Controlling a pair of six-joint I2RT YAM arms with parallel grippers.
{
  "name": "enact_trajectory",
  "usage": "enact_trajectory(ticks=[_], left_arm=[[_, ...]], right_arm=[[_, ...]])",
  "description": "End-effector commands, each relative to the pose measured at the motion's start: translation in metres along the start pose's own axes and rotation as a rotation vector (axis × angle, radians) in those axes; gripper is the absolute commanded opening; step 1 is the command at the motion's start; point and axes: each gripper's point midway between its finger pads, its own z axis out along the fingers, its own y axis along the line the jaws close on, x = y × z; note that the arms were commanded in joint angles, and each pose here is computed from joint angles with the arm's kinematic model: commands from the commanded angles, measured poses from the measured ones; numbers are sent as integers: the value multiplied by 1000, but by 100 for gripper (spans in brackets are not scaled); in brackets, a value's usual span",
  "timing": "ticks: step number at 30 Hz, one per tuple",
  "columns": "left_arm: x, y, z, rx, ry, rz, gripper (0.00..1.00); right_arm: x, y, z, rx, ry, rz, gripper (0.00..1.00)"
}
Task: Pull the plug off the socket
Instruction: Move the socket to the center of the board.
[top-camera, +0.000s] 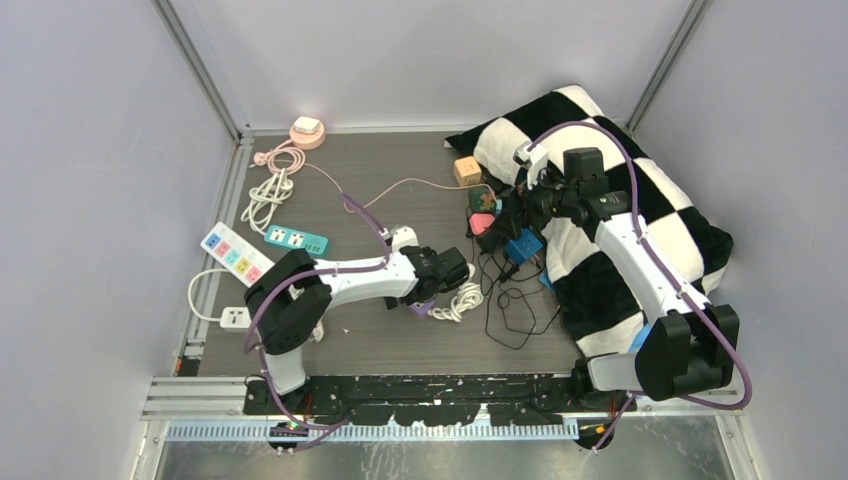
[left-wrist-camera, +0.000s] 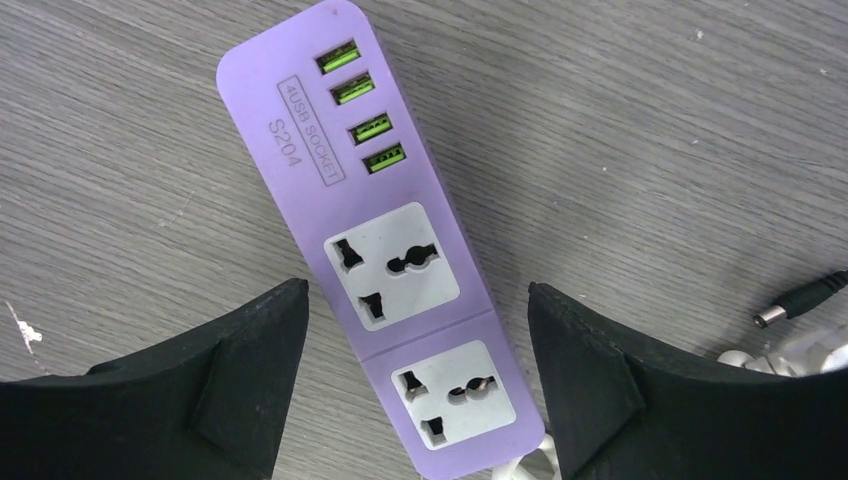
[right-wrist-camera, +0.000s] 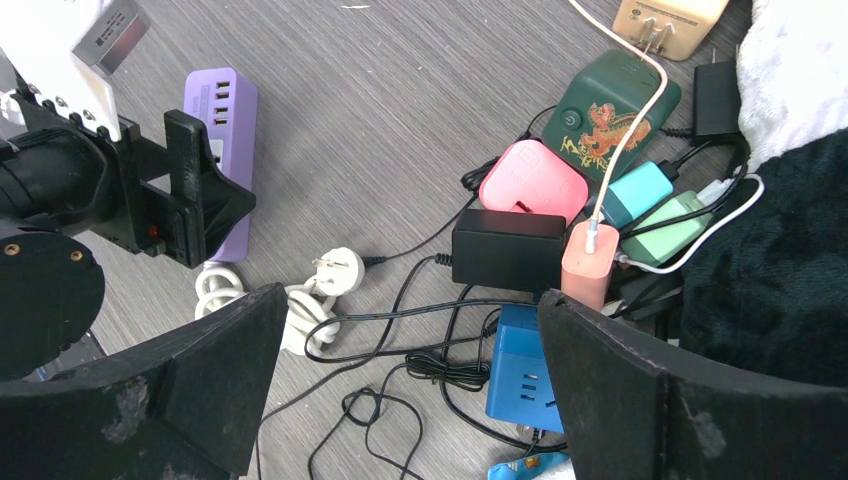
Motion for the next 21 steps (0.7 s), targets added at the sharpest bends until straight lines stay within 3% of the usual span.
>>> enact_trajectory(ticks=[1,10,15,21], left_arm=[[-5,-1,-2,-20,-21,-29,80],[1,-1,3,-32,-10,-19,70],[2,-1,6,-30,-16,-19,34],[-8,2,3,-32,-56,-16,16]], right_arm=[[-5,2,2,-14,-16,-8,100],[-3,2,3,-17,-8,-5,100],[-2,2,4,-23,0,-4,100],[-2,3,4,-26,1,-2,100]])
